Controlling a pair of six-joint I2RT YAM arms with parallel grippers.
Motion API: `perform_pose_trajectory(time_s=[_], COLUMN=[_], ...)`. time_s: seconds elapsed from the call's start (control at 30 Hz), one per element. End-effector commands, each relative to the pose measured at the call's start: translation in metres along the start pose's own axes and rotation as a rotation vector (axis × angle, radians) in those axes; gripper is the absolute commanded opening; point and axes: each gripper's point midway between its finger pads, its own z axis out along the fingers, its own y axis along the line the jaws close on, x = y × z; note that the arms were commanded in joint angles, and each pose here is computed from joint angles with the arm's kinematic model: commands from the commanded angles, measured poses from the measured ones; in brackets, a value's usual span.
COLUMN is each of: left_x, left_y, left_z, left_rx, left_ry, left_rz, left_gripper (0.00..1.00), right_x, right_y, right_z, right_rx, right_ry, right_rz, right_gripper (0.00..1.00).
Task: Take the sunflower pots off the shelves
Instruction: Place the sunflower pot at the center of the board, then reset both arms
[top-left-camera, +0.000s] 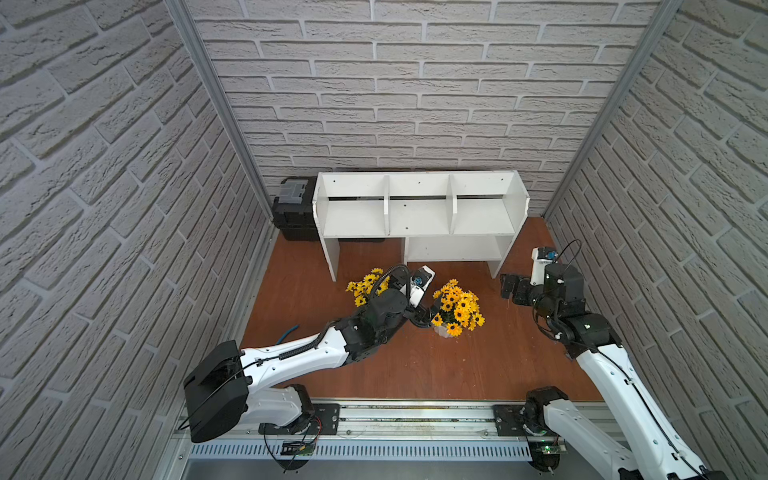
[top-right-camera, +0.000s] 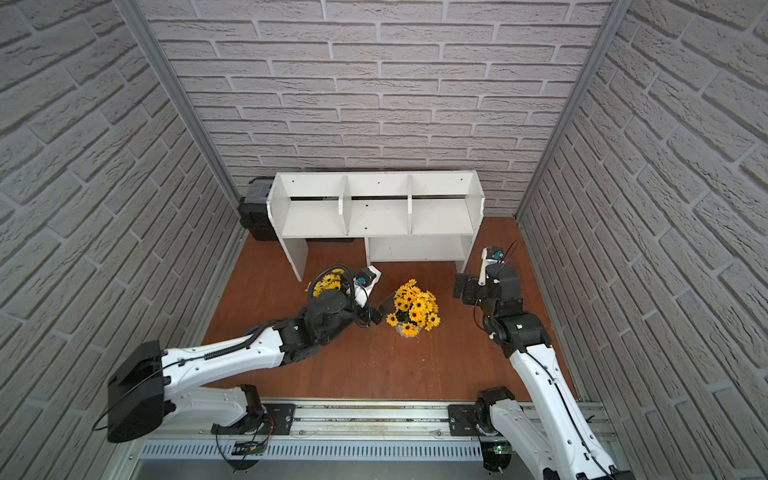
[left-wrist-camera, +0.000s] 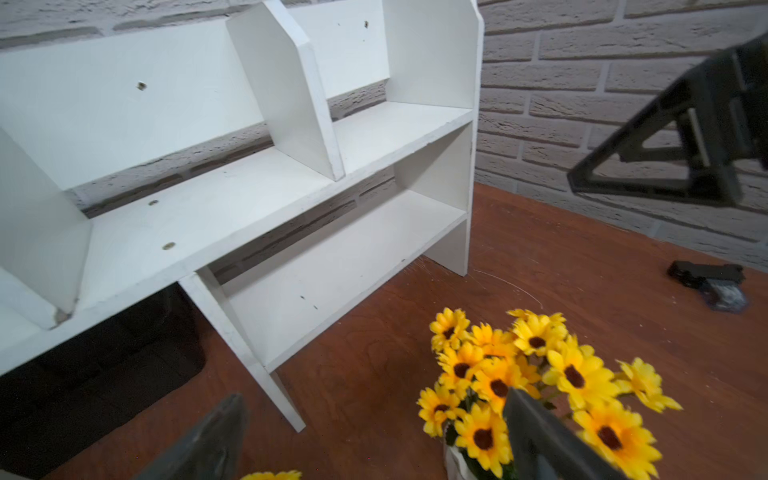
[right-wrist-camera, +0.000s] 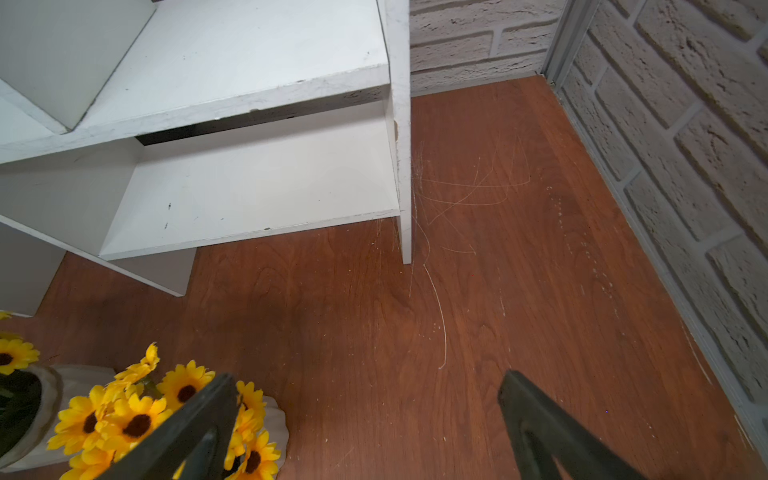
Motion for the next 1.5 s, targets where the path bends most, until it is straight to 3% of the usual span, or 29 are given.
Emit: perform_pose_trajectory(time_s=[0.0,0.33,0.73,0.97,1.23,1.47], left_x=[-0.031,-0.046,-0.030,-0.011,0.035,0.063], left_y=[0.032,0.129,0.242,0.265,0.296,0.300], left_z=[-0.007,-0.025,-0.085,-0.101,-0.124,-0.125], left_rx=[-0.100,-0.397,-0.791,-0.867,-1.002,-1.017], left_ry=[-0.051,-0.008,0.036,0.059,0.103,0.087], left_rz=[-0.009,-0.095,-0.193,-0.192,-0.261,-0.207], left_gripper=[0.98,0.98,0.98,0.98,0.98,0.98], right_x=[-0.029,-0.053,-0.081,-0.076,-0.070,-0.052], right_y=[0.015,0.029,0.031,0.020,0.017,0.008], right_z=[-0.007,-0.008,-0.011,0.004,0.015,0.035], right_rx=[-0.075,-0.122,-0.114,-0.049,-0.039,0.004], right_ry=[-0.078,-0.115,-0.210,-0.217,-0.290,-0.307], right_rz=[-0.020,-0.075,-0.119,-0.126,-0.144,-0.185], right_gripper=[0.99,1.00,0.99,0.99,0.99,0.99])
